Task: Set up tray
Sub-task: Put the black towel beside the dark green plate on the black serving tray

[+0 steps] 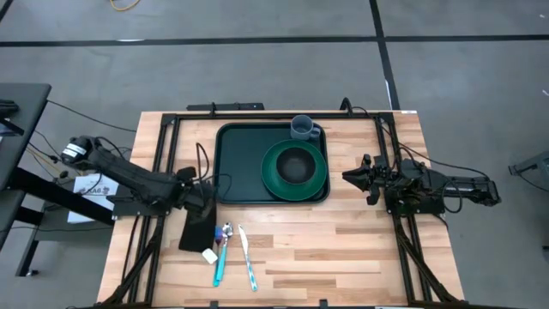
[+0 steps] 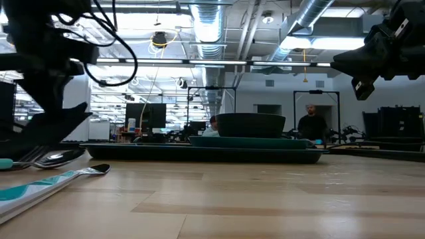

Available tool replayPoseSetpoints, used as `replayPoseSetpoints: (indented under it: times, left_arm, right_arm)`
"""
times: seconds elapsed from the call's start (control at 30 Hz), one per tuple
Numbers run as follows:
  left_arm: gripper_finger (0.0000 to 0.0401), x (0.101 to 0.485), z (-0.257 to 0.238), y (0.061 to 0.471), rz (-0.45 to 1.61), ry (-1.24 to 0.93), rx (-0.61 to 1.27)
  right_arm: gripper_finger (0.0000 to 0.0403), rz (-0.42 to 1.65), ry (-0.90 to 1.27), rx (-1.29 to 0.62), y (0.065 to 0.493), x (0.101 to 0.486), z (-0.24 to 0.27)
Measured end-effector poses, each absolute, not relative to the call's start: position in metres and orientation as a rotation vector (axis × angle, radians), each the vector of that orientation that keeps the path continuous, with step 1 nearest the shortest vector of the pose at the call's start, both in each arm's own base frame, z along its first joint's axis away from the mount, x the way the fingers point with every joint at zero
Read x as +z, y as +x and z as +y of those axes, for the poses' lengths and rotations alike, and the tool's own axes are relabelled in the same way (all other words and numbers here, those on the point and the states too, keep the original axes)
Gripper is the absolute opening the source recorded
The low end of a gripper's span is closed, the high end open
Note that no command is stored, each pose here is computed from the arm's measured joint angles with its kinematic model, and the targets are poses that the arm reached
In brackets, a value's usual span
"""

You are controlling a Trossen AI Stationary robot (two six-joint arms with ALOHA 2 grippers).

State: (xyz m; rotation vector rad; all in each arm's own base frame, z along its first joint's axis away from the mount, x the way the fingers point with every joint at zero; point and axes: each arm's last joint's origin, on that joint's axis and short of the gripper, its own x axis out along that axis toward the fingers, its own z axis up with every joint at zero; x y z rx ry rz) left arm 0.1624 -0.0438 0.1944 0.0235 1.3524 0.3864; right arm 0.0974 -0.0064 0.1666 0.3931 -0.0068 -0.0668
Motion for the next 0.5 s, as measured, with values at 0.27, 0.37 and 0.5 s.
replayPoseSetpoints:
  times: [0.27, 0.37, 0.5]
  left_arm:
    - [0.0, 0.196, -0.018, 0.177, 1.303, 0.023, 0.393]
    - [0.0, 0.197, -0.009, 0.183, 1.259, 0.003, 0.407]
    - [0.0, 0.198, 0.003, 0.187, 1.222, -0.031, 0.438]
  right_arm:
    - [0.0059, -0.007, 0.393, -0.067, 0.097, 0.167, -0.006]
    - [0.0059, -0.007, 0.393, -0.067, 0.097, 0.167, -0.006]
    - [0.0059, -0.007, 0.393, -0.067, 0.097, 0.167, -0.006]
